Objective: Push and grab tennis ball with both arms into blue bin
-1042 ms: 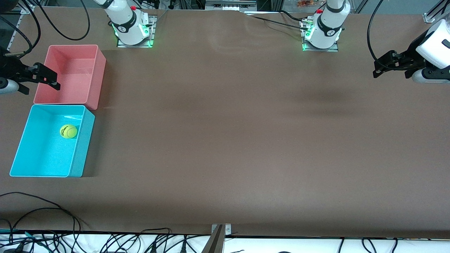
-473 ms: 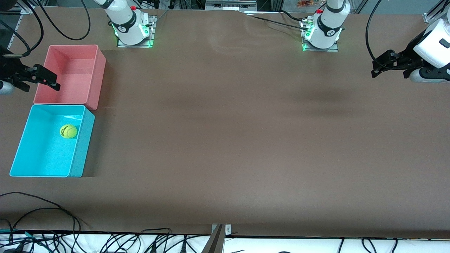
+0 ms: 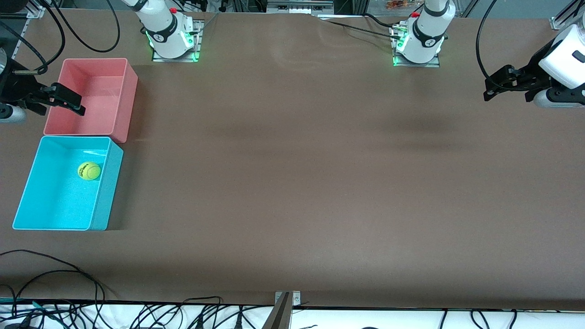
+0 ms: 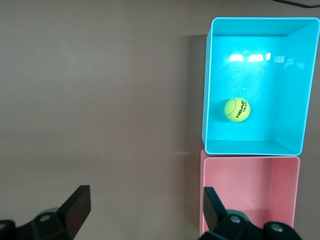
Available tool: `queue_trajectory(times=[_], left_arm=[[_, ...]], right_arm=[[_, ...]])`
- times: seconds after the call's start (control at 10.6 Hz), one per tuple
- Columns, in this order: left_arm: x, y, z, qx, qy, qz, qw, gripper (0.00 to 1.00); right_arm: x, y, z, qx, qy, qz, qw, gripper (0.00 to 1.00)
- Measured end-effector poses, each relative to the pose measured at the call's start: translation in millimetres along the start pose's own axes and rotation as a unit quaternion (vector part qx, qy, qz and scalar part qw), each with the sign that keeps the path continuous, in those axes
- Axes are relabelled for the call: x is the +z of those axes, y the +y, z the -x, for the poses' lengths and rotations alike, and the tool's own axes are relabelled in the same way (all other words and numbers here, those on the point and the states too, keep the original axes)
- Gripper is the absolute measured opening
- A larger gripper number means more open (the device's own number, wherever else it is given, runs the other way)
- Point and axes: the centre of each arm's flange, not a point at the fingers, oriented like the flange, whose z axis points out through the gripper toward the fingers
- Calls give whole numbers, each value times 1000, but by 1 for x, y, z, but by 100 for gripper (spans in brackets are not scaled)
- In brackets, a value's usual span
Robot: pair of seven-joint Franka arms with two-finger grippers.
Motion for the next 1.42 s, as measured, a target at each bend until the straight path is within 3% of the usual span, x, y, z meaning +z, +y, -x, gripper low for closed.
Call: queue_trajectory(times=[1.42], left_arm=[[0, 0, 0, 0, 0, 0, 1000, 100]], right_arm=[[-10, -16, 3, -14, -4, 1, 1000, 100]])
